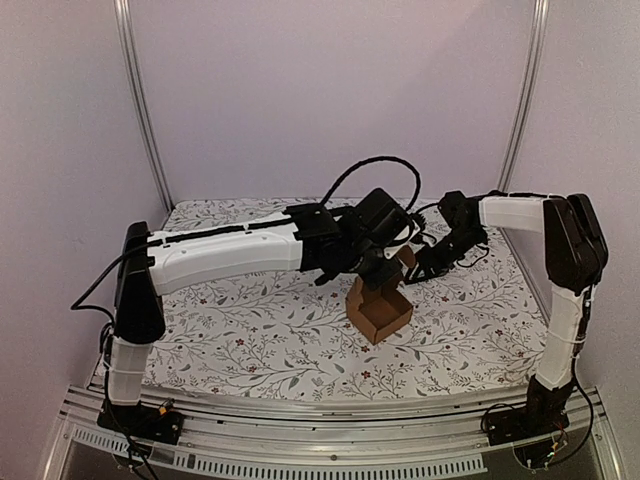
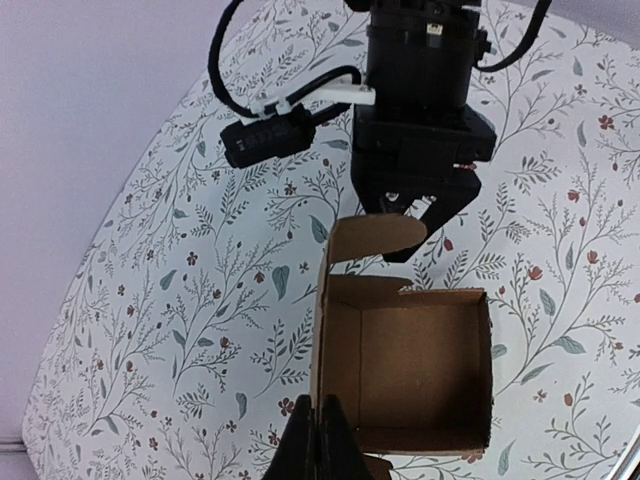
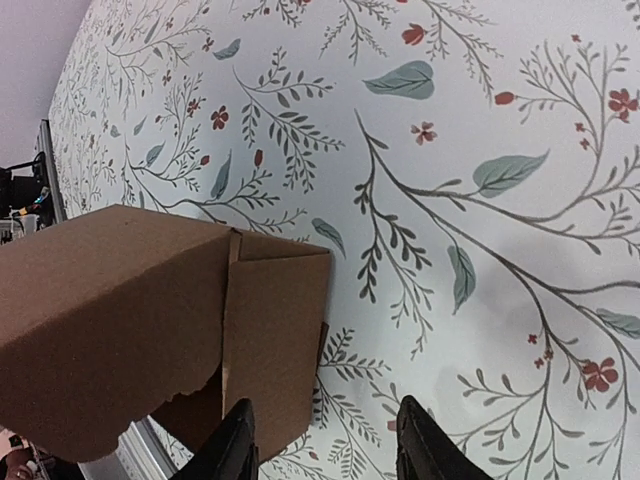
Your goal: Fold the paper box
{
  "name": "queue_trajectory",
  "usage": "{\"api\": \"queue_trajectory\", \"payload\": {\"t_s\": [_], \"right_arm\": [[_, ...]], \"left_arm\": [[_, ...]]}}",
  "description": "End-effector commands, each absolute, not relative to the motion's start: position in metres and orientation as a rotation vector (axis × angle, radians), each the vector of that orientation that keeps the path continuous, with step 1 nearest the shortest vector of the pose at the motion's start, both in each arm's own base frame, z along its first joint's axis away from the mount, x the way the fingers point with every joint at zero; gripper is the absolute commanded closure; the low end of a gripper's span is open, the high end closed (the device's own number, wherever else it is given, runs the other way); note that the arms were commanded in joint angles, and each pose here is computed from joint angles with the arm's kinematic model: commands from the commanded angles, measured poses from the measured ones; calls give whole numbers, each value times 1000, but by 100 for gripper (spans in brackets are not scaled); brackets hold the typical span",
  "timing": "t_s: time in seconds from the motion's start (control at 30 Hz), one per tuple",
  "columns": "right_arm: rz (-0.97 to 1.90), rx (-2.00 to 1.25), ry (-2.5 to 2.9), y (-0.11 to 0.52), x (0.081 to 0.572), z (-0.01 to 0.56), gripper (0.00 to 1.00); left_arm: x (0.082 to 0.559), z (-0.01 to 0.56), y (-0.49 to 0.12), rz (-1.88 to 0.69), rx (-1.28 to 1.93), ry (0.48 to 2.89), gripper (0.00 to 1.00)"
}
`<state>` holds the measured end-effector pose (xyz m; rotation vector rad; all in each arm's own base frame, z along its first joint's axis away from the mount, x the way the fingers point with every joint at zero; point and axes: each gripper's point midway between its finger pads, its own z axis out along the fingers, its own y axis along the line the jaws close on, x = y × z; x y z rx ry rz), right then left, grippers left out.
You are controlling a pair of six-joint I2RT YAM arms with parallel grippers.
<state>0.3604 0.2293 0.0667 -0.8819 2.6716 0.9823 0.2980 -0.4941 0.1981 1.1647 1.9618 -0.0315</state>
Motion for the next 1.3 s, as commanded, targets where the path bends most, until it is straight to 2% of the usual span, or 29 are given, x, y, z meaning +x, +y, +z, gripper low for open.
{"api": "queue_trajectory", "payload": {"t_s": [0.0,0.17,0.33,0.47,0.6,0.73,0.93,1.1,1.27], "right_arm": [[939,-822,2658,195,354,93,54],[900,-853,2508,167,333,140,54],[861,-1265,2216,165,256,172,54],[773,-1714,2052,177,192,147,59],[422,-2074,1820,193,165,113,62],[163,-2205,1595,223,170,114,71],[-138,-2093,1312,301,200,141,76],[-212,-2028,1256,346,215,147,77],[-260,-1994,1247,360,227,141,78]], "left_arm": [[284,178,-504,19,1235,1953,100],[284,178,-502,35,1239,1953,100],[285,184,-502,37,1238,1938,100],[286,190,-500,36,1231,1932,100],[286,191,-500,24,1230,1937,100],[286,191,-501,22,1229,1940,100],[287,193,-503,19,1228,1939,100],[288,196,-500,39,1236,1941,100],[290,192,-497,46,1247,1950,100]]}}
